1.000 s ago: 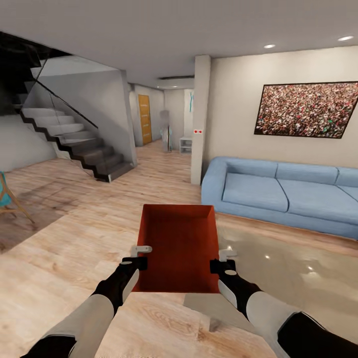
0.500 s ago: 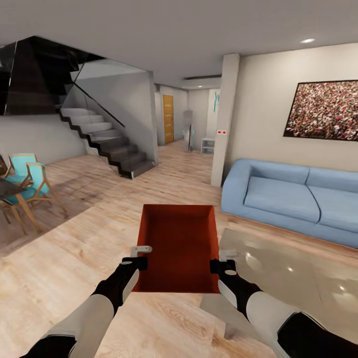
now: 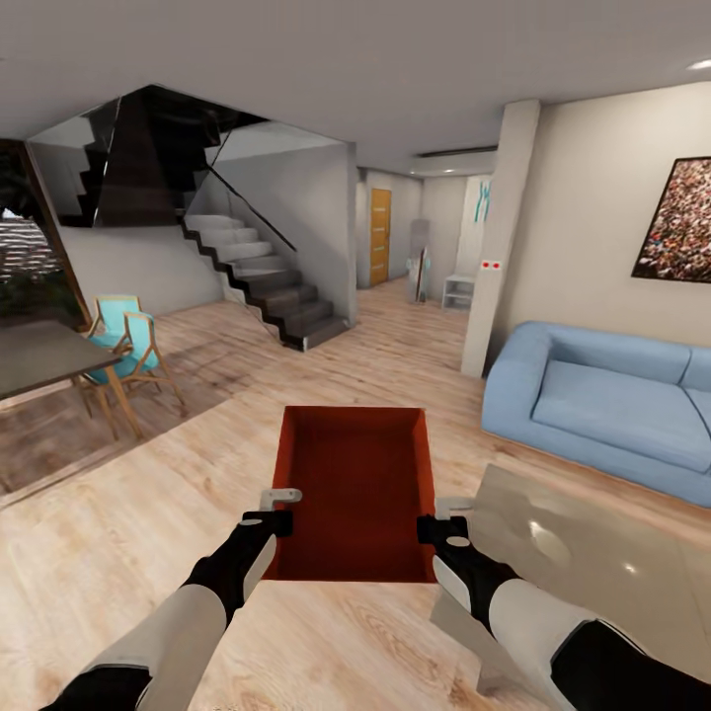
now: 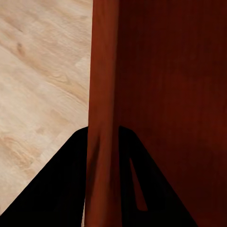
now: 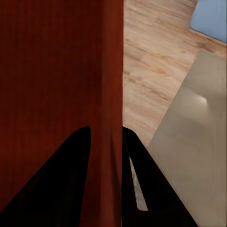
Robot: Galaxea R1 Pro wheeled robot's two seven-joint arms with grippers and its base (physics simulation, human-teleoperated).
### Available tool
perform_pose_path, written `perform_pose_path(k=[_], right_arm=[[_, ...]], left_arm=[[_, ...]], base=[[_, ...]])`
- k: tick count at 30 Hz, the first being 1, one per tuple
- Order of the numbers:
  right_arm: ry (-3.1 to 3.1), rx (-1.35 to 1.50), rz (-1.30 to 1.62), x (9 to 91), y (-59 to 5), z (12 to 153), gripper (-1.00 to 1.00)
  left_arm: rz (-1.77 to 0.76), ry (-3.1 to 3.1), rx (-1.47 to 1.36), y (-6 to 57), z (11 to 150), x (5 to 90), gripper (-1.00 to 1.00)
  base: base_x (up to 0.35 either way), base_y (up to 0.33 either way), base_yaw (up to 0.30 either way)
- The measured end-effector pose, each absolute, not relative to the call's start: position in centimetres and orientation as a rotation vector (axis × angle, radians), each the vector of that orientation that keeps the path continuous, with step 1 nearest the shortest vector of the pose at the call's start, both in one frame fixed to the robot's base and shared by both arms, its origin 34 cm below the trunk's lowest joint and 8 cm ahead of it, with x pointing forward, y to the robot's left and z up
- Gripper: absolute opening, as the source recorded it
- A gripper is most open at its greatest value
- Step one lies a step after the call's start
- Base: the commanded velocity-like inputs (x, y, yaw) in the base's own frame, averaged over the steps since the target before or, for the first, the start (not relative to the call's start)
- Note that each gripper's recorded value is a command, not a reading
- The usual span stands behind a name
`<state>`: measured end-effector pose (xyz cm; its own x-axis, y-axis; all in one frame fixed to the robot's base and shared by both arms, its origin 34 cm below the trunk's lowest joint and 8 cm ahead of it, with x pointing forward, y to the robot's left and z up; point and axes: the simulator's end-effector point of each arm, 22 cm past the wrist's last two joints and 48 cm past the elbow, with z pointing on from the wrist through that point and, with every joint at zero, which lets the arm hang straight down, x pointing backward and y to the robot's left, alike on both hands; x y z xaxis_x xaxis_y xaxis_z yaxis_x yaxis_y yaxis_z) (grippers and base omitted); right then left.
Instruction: Move the two storage containers from the living room to the garage. In the garage, place one container on the floor and stack the other container on top of it (either order is fine).
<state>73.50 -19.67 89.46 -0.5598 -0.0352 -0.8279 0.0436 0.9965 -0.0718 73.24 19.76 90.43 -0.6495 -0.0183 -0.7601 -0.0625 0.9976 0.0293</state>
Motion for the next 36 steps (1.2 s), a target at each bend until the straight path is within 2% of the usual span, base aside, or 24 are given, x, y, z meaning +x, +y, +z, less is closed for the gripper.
perform_pose_path(k=[11, 29, 36], right_arm=[[2.163, 0.005, -0.103, 73.50, -19.67, 89.46, -1.00], [2.169, 0.000, -0.105, 73.43, -19.64, 89.46, -1.00], [2.170, 0.000, -0.105, 73.45, -19.64, 89.40, -1.00]], left_arm=[[0.066, 2.278, -0.056, 19.76, 90.42, 73.23, -1.00], [0.062, 2.283, -0.061, 19.79, 90.23, 73.06, -1.00], [0.062, 2.284, -0.061, 19.79, 90.17, 73.08, -1.00]], base=[[0.005, 0.000, 0.279], [0.273, 0.000, 0.012], [0.070, 0.000, 0.000]])
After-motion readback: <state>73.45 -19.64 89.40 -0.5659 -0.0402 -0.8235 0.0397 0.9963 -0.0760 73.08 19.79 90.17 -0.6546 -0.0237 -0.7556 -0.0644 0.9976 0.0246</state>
